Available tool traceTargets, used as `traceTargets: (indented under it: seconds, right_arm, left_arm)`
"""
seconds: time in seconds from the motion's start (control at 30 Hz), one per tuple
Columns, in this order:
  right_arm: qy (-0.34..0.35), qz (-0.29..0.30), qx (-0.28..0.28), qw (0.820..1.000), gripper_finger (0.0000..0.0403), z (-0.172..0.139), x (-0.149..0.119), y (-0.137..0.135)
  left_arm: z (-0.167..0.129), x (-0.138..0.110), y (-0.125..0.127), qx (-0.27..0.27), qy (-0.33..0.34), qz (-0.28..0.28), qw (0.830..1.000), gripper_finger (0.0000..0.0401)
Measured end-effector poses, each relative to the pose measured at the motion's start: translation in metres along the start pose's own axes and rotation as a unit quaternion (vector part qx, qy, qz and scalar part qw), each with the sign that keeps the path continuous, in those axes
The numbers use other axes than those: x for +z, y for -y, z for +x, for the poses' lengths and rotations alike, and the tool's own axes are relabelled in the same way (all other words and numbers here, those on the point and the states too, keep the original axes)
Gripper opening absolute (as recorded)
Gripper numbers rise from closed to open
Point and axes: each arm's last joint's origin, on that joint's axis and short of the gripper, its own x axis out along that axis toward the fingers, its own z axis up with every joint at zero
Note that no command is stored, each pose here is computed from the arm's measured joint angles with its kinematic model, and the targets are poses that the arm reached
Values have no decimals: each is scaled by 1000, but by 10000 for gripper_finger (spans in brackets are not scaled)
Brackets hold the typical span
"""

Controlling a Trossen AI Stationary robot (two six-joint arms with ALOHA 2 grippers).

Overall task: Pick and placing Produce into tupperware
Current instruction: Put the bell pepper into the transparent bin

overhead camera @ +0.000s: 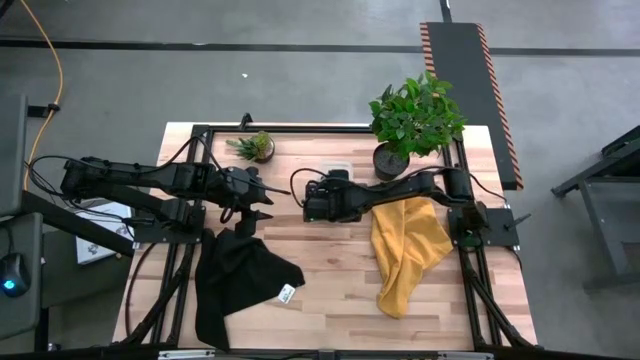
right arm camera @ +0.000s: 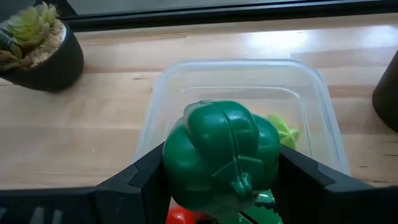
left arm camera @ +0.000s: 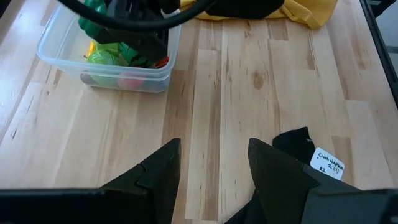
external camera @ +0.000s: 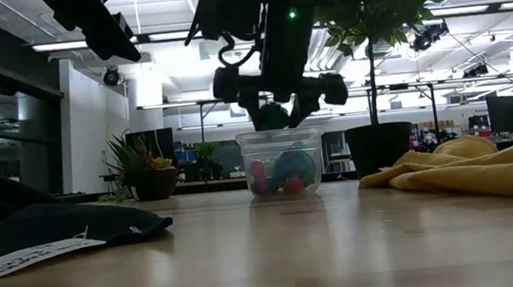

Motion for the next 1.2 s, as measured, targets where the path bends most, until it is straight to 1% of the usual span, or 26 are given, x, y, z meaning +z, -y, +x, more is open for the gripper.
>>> traceTargets:
  seconds: [0.1, 0.2, 0.37, 0.47, 0.97, 1.2]
  right_arm:
    - [-4, 1, -1, 1000, 209, 1, 1, 0]
    - [-23, 4, -5, 1000, 209, 5, 3, 1]
    - [-25, 9, -7, 1000, 209, 9, 4, 1]
    - [-41, 8, -7, 999, 209, 10, 3, 1]
    - [-62, 11, -8, 998, 209, 12, 4, 1]
    - [-61, 14, -5, 998, 209, 12, 4, 0]
  left_arm:
    - [0, 0, 0, 0, 0, 0, 1000, 177]
    - [0, 0, 0, 0, 1, 0, 1000, 177]
    - [0, 0, 0, 0, 1, 0, 1000, 177]
    - [0, 0, 0, 0, 1, 0, 1000, 177]
    - [0, 0, 0, 0, 1, 3, 1000, 177]
    - [0, 0, 0, 0, 1, 4, 1000, 177]
